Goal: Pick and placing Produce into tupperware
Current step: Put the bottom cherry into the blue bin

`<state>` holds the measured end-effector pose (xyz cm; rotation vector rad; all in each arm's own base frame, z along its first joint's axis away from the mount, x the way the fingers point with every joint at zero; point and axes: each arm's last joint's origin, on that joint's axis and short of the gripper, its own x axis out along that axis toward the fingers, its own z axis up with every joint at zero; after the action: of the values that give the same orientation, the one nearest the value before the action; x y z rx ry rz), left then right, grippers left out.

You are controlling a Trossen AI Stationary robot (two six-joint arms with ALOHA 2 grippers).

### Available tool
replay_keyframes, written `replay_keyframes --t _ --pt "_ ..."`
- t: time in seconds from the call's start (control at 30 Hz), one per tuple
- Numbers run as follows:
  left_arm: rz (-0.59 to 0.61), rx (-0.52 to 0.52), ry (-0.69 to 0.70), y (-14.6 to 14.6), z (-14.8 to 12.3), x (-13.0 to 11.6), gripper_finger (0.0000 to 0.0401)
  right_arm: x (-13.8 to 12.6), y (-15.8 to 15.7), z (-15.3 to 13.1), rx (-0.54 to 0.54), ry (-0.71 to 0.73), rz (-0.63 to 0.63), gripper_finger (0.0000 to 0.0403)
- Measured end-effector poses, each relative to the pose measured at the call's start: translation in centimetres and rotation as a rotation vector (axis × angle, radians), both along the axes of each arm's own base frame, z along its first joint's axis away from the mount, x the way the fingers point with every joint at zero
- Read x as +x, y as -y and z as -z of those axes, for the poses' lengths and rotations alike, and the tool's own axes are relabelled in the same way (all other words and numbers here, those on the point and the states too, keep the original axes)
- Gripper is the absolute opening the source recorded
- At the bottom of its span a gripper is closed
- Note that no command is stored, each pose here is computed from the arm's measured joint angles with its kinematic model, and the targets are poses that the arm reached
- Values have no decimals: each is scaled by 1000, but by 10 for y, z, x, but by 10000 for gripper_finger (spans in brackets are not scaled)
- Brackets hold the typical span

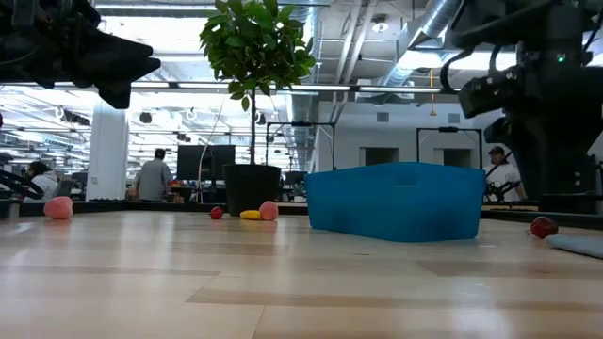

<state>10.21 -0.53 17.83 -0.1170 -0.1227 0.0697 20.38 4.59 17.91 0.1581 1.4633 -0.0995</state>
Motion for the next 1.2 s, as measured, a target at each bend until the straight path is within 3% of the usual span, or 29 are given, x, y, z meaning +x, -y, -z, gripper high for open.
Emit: replay_keyframes --t 0.5,1.2 --pt "15 -6 -2 0 0 0 107 16 -3 33 -28 -98 58 202" --pt "16 -13 0 0 0 0 107 22 8 36 -12 -76 118 156"
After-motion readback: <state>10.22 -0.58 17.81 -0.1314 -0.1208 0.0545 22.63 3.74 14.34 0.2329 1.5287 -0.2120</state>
